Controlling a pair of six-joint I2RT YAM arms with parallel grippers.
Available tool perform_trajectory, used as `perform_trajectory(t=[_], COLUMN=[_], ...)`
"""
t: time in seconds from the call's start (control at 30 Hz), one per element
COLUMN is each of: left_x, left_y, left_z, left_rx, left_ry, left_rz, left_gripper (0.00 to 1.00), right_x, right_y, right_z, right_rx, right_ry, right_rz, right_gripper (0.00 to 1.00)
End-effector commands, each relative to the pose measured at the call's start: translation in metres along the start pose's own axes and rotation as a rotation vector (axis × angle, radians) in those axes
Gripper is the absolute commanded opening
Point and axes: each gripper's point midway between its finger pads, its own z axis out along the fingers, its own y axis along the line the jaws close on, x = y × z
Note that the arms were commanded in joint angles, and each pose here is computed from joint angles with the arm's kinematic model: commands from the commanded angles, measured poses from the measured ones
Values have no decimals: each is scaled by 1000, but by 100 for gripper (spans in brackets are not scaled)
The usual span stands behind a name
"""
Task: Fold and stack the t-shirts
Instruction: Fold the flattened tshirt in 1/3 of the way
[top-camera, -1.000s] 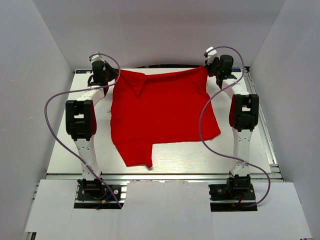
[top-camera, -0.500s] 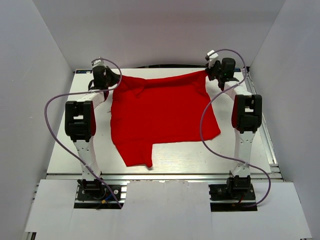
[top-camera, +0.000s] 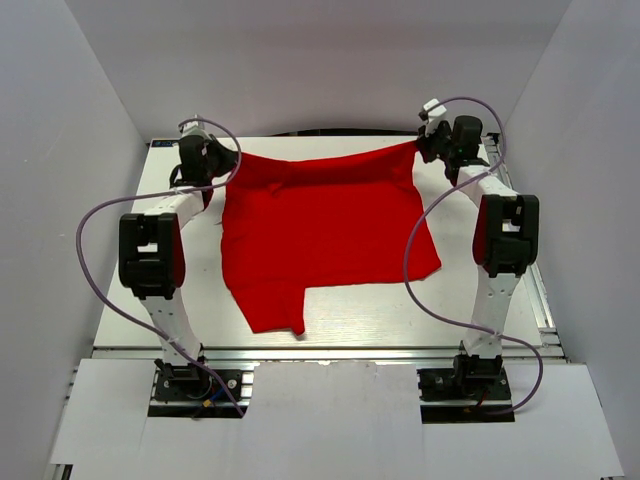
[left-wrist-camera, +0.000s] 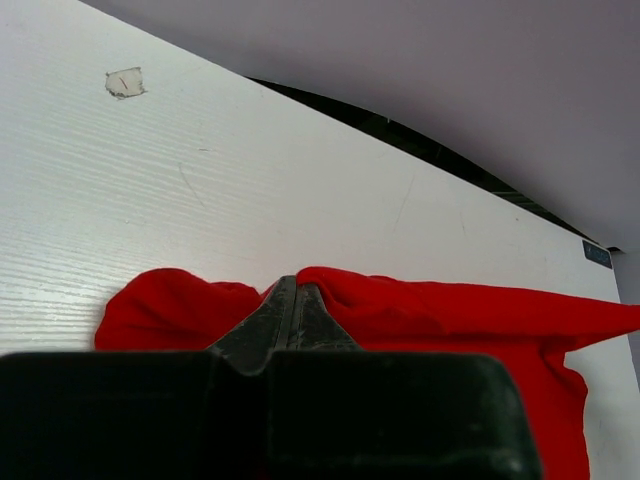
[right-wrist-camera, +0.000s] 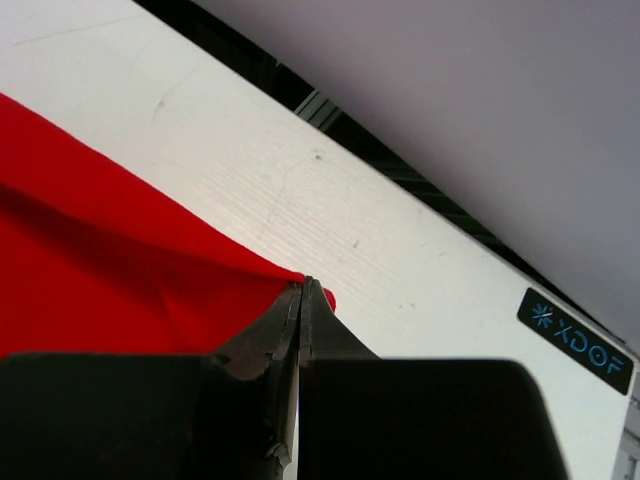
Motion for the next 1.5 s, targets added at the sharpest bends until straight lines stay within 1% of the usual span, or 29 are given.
perform_trajectory(t=[0.0, 0.33, 0.67, 0.93, 1.2, 1.33, 1.37, 1.43, 1.47], left_x=[-22, -6, 8, 26, 36, 36, 38, 37, 37], left_y=[-17, -16, -12, -4, 1, 3, 5, 4, 5], left_z=[-20, -42, -57, -60, -63, -66, -67, -70, -72], left_rx=[47, 54, 48, 36, 15, 4, -2, -3, -5], left_ry=[-45, -9, 19, 70, 111, 106, 107, 105, 106], left_rz=[26, 28, 26, 16, 25, 25, 24, 28, 29], left_gripper=[0, 0, 0, 0, 0, 0, 0, 0, 0], right_x=[-25, -11, 22, 31, 47, 48, 39, 43, 35], right_y=[-3, 8, 8, 2, 2, 7, 5, 16, 16], right_z=[-15, -31, -21, -12, -6, -6, -9, -14, -18], right_rx=[-3, -14, -15, -3, -8, -23, -21, -52, -54], right_ry=[-46, -5, 91, 121, 168, 168, 147, 136, 118], right_rz=[-9, 12, 38, 54, 77, 83, 73, 71, 57], right_gripper=[0, 0, 0, 0, 0, 0, 0, 0, 0])
